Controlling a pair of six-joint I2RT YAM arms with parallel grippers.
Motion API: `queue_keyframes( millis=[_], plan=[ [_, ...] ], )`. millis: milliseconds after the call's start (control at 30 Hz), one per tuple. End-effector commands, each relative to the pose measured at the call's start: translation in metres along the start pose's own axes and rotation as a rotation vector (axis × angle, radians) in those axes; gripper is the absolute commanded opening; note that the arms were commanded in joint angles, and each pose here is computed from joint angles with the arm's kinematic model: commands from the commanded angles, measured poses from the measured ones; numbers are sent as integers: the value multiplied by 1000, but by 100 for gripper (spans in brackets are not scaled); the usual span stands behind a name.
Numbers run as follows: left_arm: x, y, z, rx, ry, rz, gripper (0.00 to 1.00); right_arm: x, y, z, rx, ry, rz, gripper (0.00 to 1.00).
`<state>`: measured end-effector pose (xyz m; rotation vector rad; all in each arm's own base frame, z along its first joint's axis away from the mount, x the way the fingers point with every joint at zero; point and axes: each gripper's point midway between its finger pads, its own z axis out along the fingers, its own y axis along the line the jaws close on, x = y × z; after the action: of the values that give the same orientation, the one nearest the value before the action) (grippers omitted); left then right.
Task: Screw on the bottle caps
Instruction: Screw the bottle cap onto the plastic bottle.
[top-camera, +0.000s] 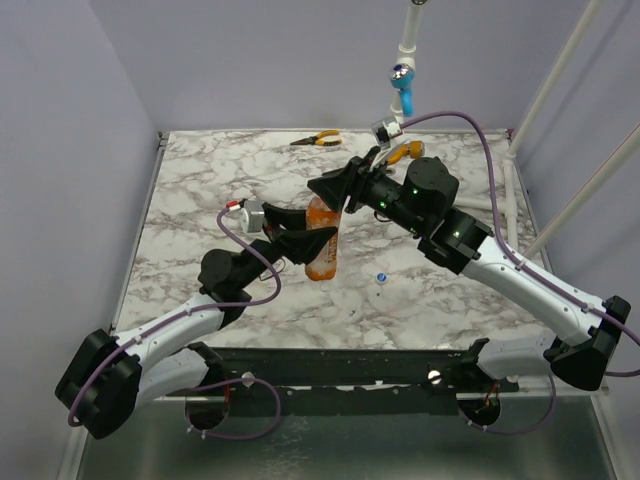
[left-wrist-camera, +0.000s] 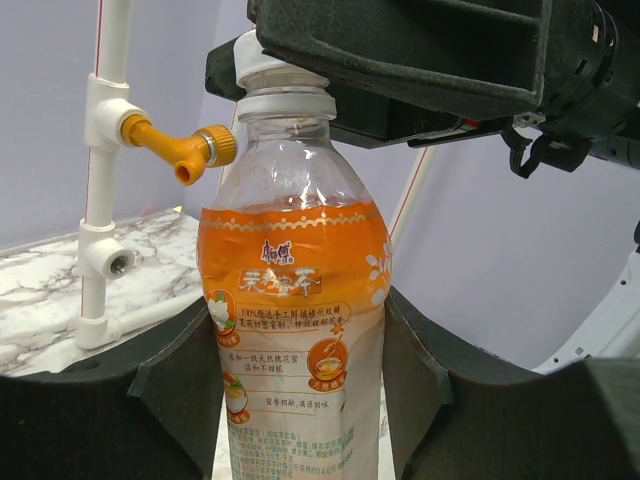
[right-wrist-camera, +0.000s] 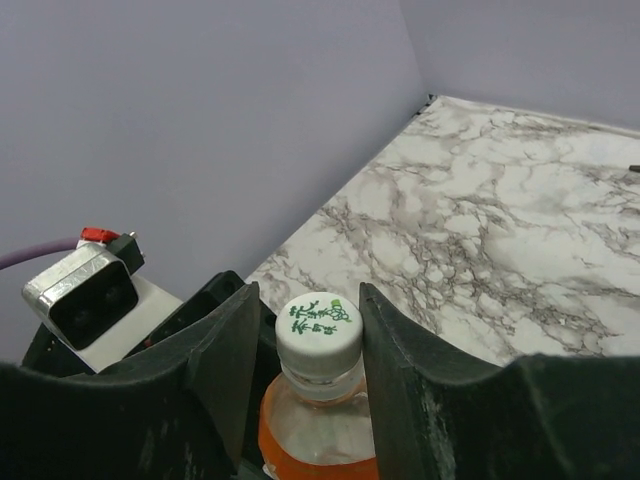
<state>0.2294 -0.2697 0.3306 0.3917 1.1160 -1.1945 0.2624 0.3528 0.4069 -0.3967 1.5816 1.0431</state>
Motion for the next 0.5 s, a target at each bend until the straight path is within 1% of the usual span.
queue_keyframes(
  millis=[0, 67, 100, 333, 467],
  plan=[
    [1, -1, 4, 20, 22, 33, 26, -10, 11, 0, -40, -12, -17, 49],
    [2, 0, 4, 16, 25, 36, 26, -12, 11, 1, -42, -16, -20, 51],
    [2, 0, 4, 18, 25, 37, 26, -6, 9, 0, -33, 9, -19, 52],
    [3, 1, 4, 18, 31, 49, 26, -7, 11, 1, -38, 13, -21, 57],
    [3, 1, 3, 17, 32, 54, 26, -7, 9, 1, -31, 15, -18, 58]
  ],
)
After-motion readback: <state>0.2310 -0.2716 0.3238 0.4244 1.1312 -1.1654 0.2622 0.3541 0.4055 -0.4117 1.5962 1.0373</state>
